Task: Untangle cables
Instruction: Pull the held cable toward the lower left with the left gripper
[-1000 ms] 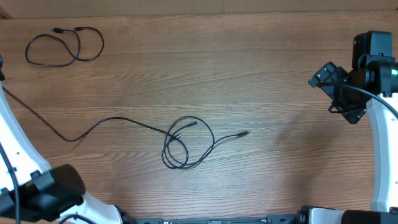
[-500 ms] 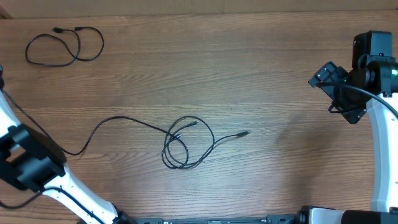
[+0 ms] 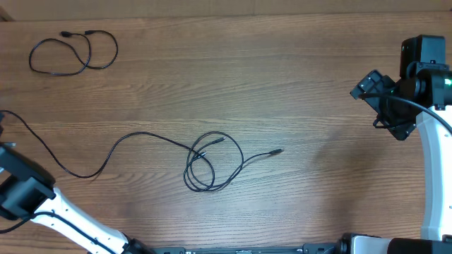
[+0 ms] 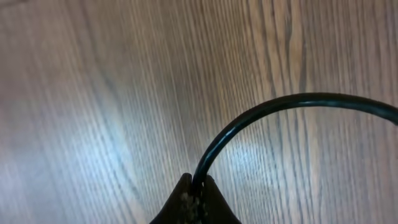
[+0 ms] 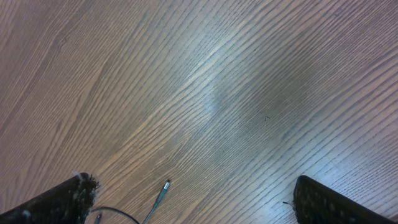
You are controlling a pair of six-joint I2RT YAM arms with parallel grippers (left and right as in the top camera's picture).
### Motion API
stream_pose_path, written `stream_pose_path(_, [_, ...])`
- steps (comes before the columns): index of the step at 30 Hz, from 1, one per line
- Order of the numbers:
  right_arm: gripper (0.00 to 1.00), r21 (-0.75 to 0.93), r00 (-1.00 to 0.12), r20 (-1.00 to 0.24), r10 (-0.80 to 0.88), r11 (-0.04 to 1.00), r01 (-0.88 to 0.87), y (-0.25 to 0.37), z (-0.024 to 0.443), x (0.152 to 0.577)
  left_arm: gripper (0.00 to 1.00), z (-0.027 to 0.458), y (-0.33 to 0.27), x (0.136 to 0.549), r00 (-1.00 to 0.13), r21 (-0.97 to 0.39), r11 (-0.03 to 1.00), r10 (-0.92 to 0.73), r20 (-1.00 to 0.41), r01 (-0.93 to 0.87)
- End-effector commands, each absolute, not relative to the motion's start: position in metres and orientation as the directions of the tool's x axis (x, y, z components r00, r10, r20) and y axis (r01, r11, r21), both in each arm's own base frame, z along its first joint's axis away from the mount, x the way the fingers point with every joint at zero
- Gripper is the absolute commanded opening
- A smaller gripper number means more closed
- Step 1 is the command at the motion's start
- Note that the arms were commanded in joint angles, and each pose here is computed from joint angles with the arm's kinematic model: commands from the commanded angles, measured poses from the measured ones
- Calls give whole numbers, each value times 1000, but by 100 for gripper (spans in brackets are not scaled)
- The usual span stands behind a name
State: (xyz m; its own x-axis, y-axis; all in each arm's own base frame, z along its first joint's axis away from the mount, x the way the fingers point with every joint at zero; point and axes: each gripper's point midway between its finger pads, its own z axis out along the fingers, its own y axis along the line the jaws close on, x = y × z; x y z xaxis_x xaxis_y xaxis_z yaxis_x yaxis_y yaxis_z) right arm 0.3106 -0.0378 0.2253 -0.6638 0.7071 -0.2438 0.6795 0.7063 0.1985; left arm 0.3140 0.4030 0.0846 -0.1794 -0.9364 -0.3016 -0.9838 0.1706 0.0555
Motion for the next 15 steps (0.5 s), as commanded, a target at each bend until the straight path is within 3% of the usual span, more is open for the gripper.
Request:
stream_pose_path(1, [100, 191, -662, -250, 706, 706, 682, -40, 224, 311, 8, 88, 396, 333, -202, -133, 237, -951, -233, -962])
stream_pose_path(4, [100, 191, -662, -250, 707, 706, 682, -40, 224, 311, 11, 89, 400, 335, -223, -166, 265, -946, -237, -950])
stream_pose_path(5, [100, 191, -662, -250, 707, 706, 682, -40, 224, 311, 17, 90, 401, 334, -225, -166, 268, -945, -239, -949])
stream_pose_path(7, [100, 191, -662, -250, 706, 706, 682, -40, 224, 311, 37, 89, 402, 332, -222, -165, 265, -945, -238, -950])
stream_pose_path(9, [100, 191, -662, -250, 706, 706, 682, -40, 224, 311, 49, 89, 399, 332, -225, -166, 265, -948, -226, -950])
stream_pose_path(10, [100, 191, -662, -250, 706, 706, 682, -40, 224, 311, 67, 88, 392, 335, -231, -195, 269, -953, -197, -943])
stream_pose_path(12, [100, 191, -662, -250, 706, 706, 682, -40, 224, 311, 89, 88, 379, 339, -246, -236, 275, -958, -145, -932])
stream_pose_path(13, [100, 191, -662, -250, 706, 706, 682, -40, 224, 311, 95, 87, 371, 340, -252, -251, 274, -961, -114, -929])
stream_pose_path(15, [100, 191, -662, -250, 707, 706, 682, -40, 224, 311, 95, 85, 357, 334, -265, -232, 272, -962, -60, -934])
